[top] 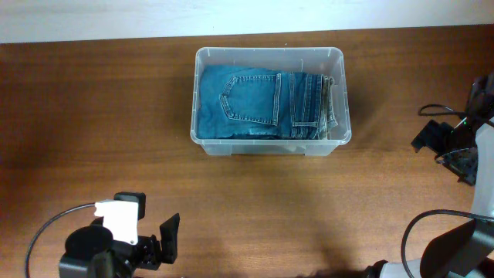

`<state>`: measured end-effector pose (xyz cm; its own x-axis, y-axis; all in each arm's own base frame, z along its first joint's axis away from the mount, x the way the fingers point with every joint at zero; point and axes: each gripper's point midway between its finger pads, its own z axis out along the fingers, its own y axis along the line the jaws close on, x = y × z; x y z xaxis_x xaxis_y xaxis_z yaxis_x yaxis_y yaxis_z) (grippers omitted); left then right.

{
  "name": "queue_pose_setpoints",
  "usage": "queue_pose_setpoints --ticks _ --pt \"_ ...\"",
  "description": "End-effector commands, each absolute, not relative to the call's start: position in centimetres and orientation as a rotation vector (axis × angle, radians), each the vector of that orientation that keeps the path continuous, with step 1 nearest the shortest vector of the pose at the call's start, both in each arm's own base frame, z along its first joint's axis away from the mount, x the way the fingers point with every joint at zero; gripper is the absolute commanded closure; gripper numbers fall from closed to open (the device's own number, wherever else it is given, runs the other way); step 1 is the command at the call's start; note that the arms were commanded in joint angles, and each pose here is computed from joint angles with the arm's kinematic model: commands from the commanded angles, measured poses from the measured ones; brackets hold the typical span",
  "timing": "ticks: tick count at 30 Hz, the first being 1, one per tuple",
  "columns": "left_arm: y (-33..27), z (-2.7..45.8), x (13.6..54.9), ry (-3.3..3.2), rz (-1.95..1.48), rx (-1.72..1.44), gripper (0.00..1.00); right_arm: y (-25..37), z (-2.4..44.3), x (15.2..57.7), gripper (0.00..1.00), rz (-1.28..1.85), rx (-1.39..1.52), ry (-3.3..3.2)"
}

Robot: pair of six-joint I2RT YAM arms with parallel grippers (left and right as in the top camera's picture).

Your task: Pack container

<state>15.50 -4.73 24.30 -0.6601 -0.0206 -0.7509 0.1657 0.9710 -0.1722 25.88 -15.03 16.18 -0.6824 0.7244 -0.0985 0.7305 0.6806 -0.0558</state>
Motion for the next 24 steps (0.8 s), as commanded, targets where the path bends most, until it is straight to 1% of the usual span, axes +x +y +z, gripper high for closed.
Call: queue_pose_setpoints --ticks 1,10,16,24 --pt "-5.0 24.8 15.9 2.248 -0.308 0.094 0.01 -15.1 16.2 25.9 0.02 -0.141 1.234 2.811" --pt "-3.8 28.5 17.4 2.048 -0.276 0.017 0.01 -15.1 16.2 25.9 0.02 -0.141 1.234 2.811" --pt "-2.4 29.8 17.8 1.929 -0.228 -0.058 0.01 -15.1 16.2 25.9 0.02 -0.141 1.234 2.811" --pt "-1.8 30.2 20.5 1.734 -0.21 -0.071 0.01 -15.1 16.2 25.9 0.02 -0.141 1.234 2.811"
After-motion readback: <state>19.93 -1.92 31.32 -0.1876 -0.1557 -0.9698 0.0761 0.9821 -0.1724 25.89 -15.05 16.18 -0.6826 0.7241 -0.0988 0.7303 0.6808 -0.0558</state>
